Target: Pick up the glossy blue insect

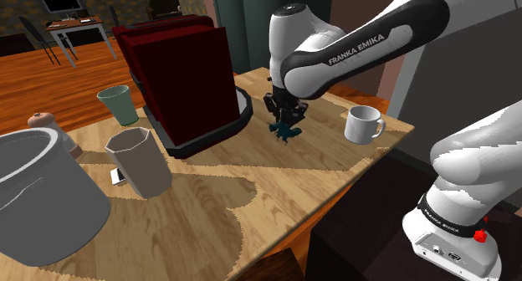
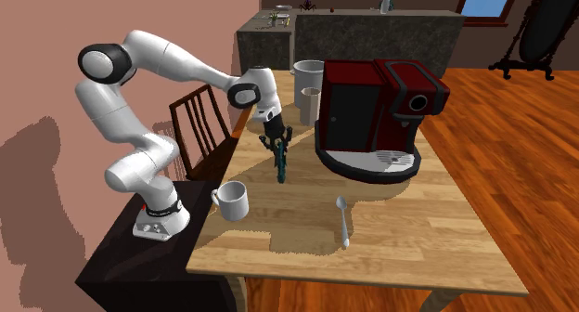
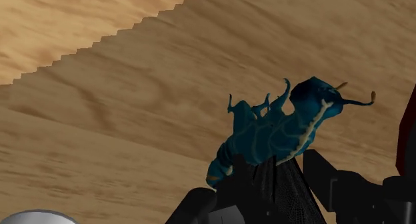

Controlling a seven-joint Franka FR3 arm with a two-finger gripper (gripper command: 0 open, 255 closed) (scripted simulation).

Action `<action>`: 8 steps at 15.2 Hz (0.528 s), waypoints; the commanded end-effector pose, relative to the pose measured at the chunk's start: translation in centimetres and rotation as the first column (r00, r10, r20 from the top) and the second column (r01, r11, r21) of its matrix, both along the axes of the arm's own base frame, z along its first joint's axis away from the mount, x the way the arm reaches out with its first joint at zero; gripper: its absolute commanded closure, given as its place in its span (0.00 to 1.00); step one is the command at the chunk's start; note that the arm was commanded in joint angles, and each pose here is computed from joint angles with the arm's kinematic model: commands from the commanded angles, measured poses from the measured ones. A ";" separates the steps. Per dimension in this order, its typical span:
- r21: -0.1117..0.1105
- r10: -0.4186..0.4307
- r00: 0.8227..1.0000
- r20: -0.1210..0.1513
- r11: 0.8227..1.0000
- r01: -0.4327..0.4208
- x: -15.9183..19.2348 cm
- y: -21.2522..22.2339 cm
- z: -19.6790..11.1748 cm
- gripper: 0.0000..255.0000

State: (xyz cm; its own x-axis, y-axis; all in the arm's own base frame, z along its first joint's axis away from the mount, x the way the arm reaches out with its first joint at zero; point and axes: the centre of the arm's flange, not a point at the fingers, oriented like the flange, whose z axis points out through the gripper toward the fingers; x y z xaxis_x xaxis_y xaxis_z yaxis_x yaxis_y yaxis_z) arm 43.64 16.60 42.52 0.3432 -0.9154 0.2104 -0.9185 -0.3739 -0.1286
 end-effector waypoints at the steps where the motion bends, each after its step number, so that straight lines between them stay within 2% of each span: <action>1: 0.000 0.000 1.000 0.000 1.000 0.000 0.0 0.0 1.0 1.00; 8: 0.000 0.000 1.000 0.000 1.000 0.000 0.0 0.0 4.7 1.00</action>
State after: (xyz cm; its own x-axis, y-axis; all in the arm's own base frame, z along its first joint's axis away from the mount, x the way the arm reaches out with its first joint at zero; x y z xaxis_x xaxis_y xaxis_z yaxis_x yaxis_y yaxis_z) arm 43.63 16.46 46.52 0.3432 -0.9154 0.2104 -0.9185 -0.3739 -0.1285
